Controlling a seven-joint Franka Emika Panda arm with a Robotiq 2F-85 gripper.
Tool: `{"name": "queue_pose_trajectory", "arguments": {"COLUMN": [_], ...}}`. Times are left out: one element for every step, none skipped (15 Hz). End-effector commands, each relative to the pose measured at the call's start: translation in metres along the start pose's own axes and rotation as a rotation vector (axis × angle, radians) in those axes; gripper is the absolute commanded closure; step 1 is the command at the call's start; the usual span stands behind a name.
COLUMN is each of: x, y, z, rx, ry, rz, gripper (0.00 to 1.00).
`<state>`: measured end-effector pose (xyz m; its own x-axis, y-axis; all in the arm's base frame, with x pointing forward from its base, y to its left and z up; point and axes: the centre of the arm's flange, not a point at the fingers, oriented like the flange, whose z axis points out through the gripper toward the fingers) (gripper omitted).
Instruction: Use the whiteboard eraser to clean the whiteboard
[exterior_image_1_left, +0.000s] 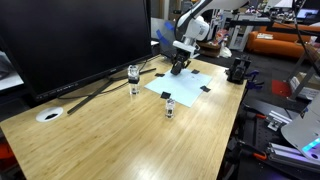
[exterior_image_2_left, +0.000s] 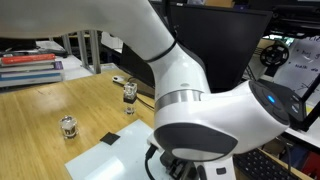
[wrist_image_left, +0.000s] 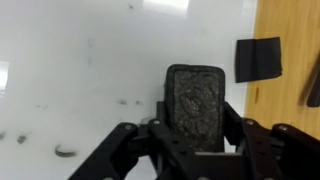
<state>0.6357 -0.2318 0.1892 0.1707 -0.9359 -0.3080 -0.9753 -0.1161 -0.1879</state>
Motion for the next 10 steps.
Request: {"name": "queue_pose_trajectory", "arguments": {"x": [0.019, 0.023, 0.027, 0.031, 0.035, 0.039, 0.042, 0.044, 0.046, 0.048], "y": [-0.024, -0.027, -0.028, -0.028, -0.027, -0.025, -0.022, -0.019, -0.017, -0.015], "z": [-0.001, -0.002, -0.001, 0.000, 0.003, 0.007, 0.011, 0.017, 0.021, 0.027], "rx": [0.061, 0.076, 0.089, 0.095, 0.095, 0.091, 0.084, 0.071, 0.065, 0.052], "ry": [-0.078, -0.096, -0.120, -0.141, -0.160, -0.178, -0.192, -0.202, -0.212, -0.215], "rz": [-0.031, -0.033, -0.033, -0.033, -0.032, -0.027, -0.017, -0.010, -0.007, 0.000], "gripper": [0.70, 0.70, 0.70, 0.70, 0.70, 0.70, 0.70, 0.70, 0.70, 0.70]}}
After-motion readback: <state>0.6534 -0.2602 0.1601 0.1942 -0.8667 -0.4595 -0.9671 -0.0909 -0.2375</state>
